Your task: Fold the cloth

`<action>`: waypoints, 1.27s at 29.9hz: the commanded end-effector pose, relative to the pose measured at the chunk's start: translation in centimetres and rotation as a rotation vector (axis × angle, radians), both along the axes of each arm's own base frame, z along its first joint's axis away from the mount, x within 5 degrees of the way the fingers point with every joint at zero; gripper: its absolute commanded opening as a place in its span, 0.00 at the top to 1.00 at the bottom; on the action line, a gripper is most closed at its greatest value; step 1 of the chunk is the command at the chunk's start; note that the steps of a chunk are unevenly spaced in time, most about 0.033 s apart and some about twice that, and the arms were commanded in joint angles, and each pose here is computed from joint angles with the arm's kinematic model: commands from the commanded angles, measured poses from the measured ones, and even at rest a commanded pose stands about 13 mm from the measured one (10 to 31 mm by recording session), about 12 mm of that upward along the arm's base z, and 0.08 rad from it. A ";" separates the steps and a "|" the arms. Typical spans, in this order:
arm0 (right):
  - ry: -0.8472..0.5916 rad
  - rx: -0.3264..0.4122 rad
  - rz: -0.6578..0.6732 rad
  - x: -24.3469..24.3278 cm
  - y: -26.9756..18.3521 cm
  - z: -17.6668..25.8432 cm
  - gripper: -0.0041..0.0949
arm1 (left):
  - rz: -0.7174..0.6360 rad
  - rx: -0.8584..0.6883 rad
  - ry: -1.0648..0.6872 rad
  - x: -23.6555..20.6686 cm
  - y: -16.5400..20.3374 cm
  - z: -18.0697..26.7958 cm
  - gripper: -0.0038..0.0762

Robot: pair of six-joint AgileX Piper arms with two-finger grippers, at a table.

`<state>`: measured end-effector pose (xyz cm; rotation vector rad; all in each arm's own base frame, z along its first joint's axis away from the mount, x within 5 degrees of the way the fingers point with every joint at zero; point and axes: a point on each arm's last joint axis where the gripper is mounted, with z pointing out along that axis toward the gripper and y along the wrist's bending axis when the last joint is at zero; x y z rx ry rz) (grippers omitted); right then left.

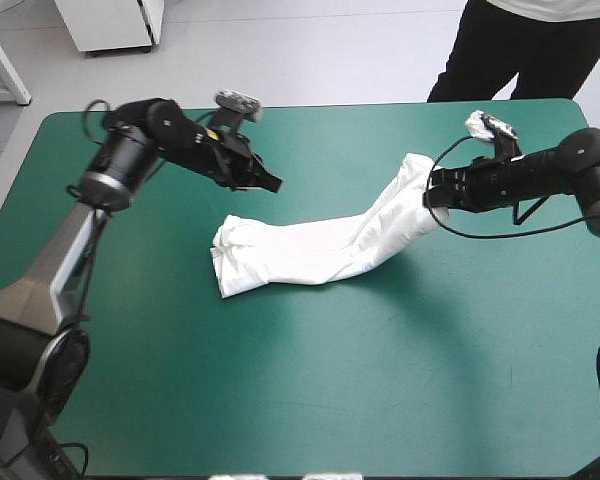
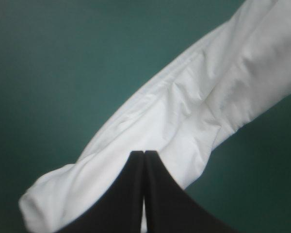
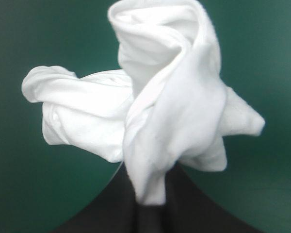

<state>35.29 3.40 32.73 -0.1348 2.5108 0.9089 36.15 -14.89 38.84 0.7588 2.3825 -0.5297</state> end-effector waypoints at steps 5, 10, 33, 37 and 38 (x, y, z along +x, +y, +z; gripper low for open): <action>-0.144 0.097 0.133 -1.2 6.3 3.8 0.97 | 0.133 -0.104 -0.300 -7.9 6.5 11.1 0.96; -0.168 0.118 0.219 -0.8 10.8 4.4 0.98 | 0.203 -0.054 -0.405 -11.5 8.3 13.6 0.96; -0.092 0.173 0.529 1.5 24.3 -1.6 0.51 | 0.289 -0.005 -0.469 -15.0 9.8 15.4 0.96; -0.116 0.148 0.566 1.5 24.1 -0.5 0.30 | 0.289 -0.005 -0.469 -15.0 9.8 15.4 0.96; -0.122 0.126 0.579 1.4 24.0 -0.1 0.30 | 0.289 -0.005 -0.469 -15.0 9.8 15.4 0.96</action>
